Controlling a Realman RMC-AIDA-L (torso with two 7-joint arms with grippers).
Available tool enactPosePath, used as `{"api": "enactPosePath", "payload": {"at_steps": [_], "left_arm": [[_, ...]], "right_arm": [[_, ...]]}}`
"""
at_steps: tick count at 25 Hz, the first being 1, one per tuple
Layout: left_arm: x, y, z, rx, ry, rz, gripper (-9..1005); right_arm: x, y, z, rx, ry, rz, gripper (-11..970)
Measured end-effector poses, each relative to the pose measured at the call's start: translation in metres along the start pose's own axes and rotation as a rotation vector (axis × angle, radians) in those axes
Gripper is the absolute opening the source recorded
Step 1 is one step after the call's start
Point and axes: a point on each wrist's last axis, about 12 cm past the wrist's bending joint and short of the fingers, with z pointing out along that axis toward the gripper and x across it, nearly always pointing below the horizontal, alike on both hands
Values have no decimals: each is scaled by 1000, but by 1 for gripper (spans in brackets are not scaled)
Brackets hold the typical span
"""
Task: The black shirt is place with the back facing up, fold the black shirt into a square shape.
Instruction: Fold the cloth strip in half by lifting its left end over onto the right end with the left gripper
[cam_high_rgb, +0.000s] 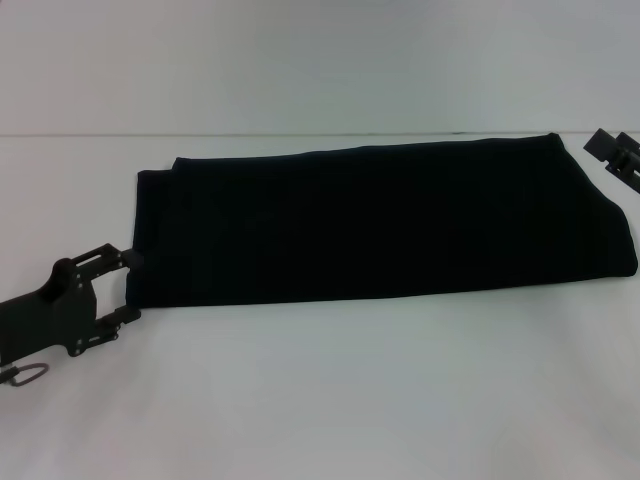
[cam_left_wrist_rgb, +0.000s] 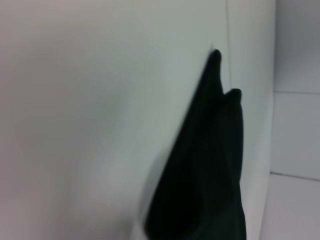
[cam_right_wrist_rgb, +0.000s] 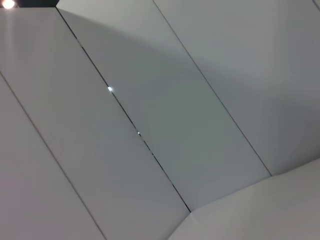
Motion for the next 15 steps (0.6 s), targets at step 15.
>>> {"api": "enactPosePath", "payload": {"at_steps": [15], "left_arm": [[4, 5, 20, -36, -32, -41, 780]], "right_arm": [[1, -2, 2, 21, 1, 0, 816]]}}
